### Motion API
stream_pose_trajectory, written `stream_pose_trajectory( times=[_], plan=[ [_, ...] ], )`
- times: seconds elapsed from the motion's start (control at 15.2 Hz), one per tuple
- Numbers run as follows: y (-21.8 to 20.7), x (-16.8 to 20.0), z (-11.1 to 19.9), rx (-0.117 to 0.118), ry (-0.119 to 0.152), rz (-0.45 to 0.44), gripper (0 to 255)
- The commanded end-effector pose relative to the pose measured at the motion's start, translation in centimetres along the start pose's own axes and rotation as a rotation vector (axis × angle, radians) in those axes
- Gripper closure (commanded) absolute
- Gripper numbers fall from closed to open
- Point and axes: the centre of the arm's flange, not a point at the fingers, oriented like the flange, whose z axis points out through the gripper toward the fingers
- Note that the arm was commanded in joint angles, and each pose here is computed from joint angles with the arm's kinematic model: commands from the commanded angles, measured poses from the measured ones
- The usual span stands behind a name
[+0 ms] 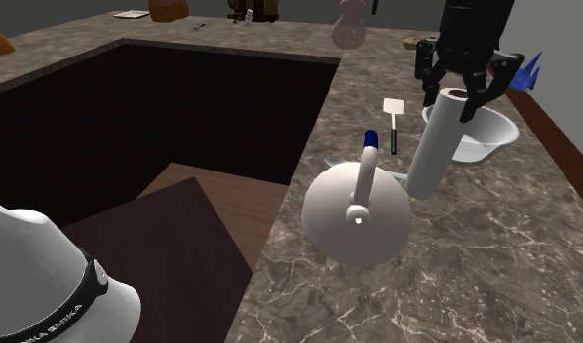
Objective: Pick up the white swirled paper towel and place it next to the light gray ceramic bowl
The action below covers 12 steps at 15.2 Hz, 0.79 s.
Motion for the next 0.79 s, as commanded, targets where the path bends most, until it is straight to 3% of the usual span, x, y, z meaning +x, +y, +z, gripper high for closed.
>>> stream_pose_trajectory(
  times=[0.0,0.26,0.33,0.66,0.73],
  plan=[
    [0.0,0.0,0.0,0.0,0.0,0.0,255],
    [0.0,0.0,0.0,0.0,0.0,0.0,255],
    [0.0,0.0,0.0,0.0,0.0,0.0,0],
    [0.0,0.0,0.1,0.0,0.0,0.0,0],
    [0.0,0.0,-1.3,0.0,0.0,0.0,0]
  ],
)
